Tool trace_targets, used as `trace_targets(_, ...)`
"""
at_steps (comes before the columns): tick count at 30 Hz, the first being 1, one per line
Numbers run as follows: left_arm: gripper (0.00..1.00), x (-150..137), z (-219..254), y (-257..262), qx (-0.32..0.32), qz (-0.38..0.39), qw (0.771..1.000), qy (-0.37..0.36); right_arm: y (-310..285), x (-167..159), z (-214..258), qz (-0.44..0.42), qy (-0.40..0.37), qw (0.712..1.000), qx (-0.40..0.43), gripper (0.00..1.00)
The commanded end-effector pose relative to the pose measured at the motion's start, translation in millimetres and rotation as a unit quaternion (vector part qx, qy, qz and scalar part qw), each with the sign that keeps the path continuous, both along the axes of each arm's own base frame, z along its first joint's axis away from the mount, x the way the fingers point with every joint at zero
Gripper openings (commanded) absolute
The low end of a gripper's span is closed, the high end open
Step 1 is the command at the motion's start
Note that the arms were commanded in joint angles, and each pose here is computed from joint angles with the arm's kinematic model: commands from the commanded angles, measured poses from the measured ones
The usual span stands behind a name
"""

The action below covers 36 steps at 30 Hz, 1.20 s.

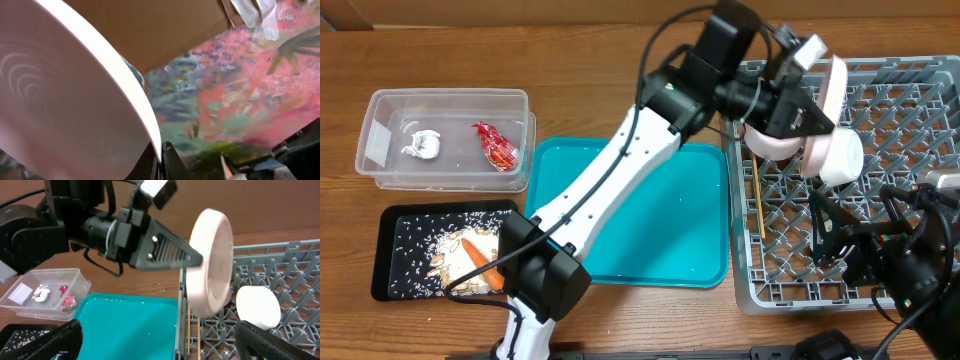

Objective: Sort waste into correct bins and load items into the dishwasher
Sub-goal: 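Lift the white plate and carry it over the dish rack with the left gripper, then lower the plate upright into the rack's left slots and open the left gripper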

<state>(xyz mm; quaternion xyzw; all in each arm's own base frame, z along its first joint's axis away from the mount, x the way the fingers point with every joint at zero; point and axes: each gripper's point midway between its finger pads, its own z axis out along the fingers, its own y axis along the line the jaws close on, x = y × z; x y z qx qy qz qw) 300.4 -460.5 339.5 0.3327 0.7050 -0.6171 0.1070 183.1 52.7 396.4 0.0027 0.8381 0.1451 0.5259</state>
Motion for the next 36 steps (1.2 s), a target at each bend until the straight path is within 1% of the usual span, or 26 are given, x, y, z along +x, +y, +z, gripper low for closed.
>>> trace_targets(1, 0.04, -15.1, 6.1, -6.3, -0.003, -0.019, 1.0, 0.012, -1.6, 0.3, 1.6, -0.005, -0.003, 1.0, 0.0, 1.0)
trace_targets(5, 0.04, -22.8, 3.7, -8.1, 0.016, -0.01, 1.0, 0.02, -1.6, 0.3, 1.6, -0.005, -0.003, 1.0, 0.0, 1.0)
trace_targets(11, 0.04, -23.8, -1.8, 11.5, 0.075, 0.039, 0.996, -0.006, -1.6, 0.3, 1.6, -0.005, -0.003, 1.0, 0.0, 1.0)
trace_targets(15, 0.04, -35.6, 8.1, 10.9, 0.072, 0.034, 0.997, -0.008, -1.6, 0.3, 1.6, -0.005, -0.003, 1.0, 0.0, 1.0)
trace_targets(20, 0.04, -47.1, 2.4, 2.8, 0.08, 0.027, 0.996, -0.002, -1.6, 0.3, 1.6, -0.005, -0.003, 1.0, 0.0, 1.0)
trace_targets(26, 0.04, -42.5, -1.8, 1.6, 0.089, 0.045, 0.995, 0.021, -1.6, 0.3, 1.6, -0.005, -0.003, 1.0, 0.0, 1.0)
trace_targets(31, 0.04, -33.7, -18.4, -1.0, 0.118, 0.089, 0.987, 0.065, -1.6, 0.3, 1.6, -0.005, -0.003, 1.0, 0.0, 1.0)
trace_targets(36, 0.04, -22.6, -22.5, -14.4, 0.083, 0.103, 0.986, 0.098, -1.6, 0.2, 1.6, -0.004, -0.003, 1.0, 0.0, 1.0)
